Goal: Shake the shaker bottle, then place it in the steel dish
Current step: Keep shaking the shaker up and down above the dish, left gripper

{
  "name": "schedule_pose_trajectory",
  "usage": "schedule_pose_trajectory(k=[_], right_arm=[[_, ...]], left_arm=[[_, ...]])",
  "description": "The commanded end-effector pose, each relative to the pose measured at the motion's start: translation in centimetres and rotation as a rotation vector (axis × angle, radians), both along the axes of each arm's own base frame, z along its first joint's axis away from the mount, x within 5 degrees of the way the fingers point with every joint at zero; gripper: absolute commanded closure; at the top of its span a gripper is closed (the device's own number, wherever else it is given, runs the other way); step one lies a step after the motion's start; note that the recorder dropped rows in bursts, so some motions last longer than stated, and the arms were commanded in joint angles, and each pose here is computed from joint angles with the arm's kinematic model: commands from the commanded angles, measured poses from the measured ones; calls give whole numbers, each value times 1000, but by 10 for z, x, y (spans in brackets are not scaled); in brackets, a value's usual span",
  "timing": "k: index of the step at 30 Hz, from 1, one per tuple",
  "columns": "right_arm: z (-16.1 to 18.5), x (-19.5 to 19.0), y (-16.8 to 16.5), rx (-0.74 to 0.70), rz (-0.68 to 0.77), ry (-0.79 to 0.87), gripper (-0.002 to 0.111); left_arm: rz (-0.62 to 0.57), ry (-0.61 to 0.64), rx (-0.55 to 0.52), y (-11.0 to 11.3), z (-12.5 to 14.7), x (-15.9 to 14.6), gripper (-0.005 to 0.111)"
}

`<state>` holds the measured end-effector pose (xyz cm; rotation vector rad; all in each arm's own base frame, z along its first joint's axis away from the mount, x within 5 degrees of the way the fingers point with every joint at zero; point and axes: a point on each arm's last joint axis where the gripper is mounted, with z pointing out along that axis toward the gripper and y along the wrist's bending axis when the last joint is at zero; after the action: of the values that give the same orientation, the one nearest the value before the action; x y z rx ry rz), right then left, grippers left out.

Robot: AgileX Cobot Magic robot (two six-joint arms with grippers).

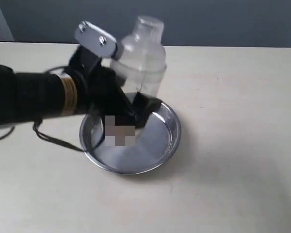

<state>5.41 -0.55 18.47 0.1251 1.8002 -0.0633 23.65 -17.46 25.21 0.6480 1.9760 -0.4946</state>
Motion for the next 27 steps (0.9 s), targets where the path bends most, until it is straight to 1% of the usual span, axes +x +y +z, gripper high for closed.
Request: schedule_pose_trajectory(k=[1, 2, 3, 4, 6, 7, 8, 9, 10, 11, 12, 13, 14, 15, 16, 17, 18, 19, 20, 22, 23, 24, 25, 27], right_arm=[[1, 0, 0, -3, -4, -16, 109], [1, 0, 0, -3, -4, -16, 109], [1, 0, 0, -3, -4, -16, 109], [1, 0, 0, -3, -4, -16, 109], [1, 0, 0, -3, -4, -16, 109], [1, 0, 0, -3, -4, -16, 109], [1, 0, 0, -3, -4, -16, 109], [1, 0, 0, -3, -4, -16, 109], [1, 0, 0, -3, -4, -16, 109], [1, 0, 0, -3, -4, -16, 109], [1, 0, 0, -3, -4, -16, 109], [1, 0, 0, -3, -4, -16, 109], [1, 0, 0, -3, -4, -16, 109], [1, 0, 0, -3, -4, -16, 109], [1, 0, 0, -3, -4, -16, 109], [1, 0, 0, -3, -4, -16, 109], [1, 0, 0, -3, -4, -16, 109], [1, 0, 0, -3, -4, -16, 109], [1, 0, 0, -3, -4, -16, 109], [1, 0, 0, -3, -4, -16, 109], [1, 0, 0, -3, -4, -16, 109], [1, 0, 0, -3, -4, -16, 109], [1, 0, 0, -3, -4, -16, 109], [1, 0, 0, -3, -4, -16, 109]], left_arm=[[-70, -106, -166, -3, 37, -9, 106], [-44, -7, -92, -6, 3, 0, 106], [-24, -2, -78, -5, 2, 6, 106], [-26, -55, -114, -5, 21, 7, 106], [-46, -229, -209, 0, 79, 1, 106], [-45, -272, -226, 1, 94, -1, 106], [-31, -270, -241, 3, 98, -2, 106], [-24, -225, -240, 2, 88, -3, 106], [-18, -158, -213, -1, 69, -2, 106], [-14, -60, -146, -4, 32, 0, 106], [-9, 7, -113, -6, 10, 2, 106], [-3, 36, -116, -6, 2, 2, 106], [-16, 18, -166, -7, 12, 0, 106], [-37, -42, -223, -7, 33, -2, 106], [-72, -131, -273, -6, 60, -8, 106], [-111, -254, -281, -3, 89, -14, 106], [-107, -293, -273, 0, 99, -17, 106], [-87, -264, -258, 0, 94, -17, 106], [-64, -176, -211, -2, 69, -15, 106], [-34, 25, -76, -7, 0, -8, 106], [-20, 95, -52, -7, -22, -7, 106], [-15, 114, -59, -8, -26, -4, 106], [-27, 82, -119, -12, -11, -3, 106], [-98, -87, -228, -14, 41, -7, 106]])
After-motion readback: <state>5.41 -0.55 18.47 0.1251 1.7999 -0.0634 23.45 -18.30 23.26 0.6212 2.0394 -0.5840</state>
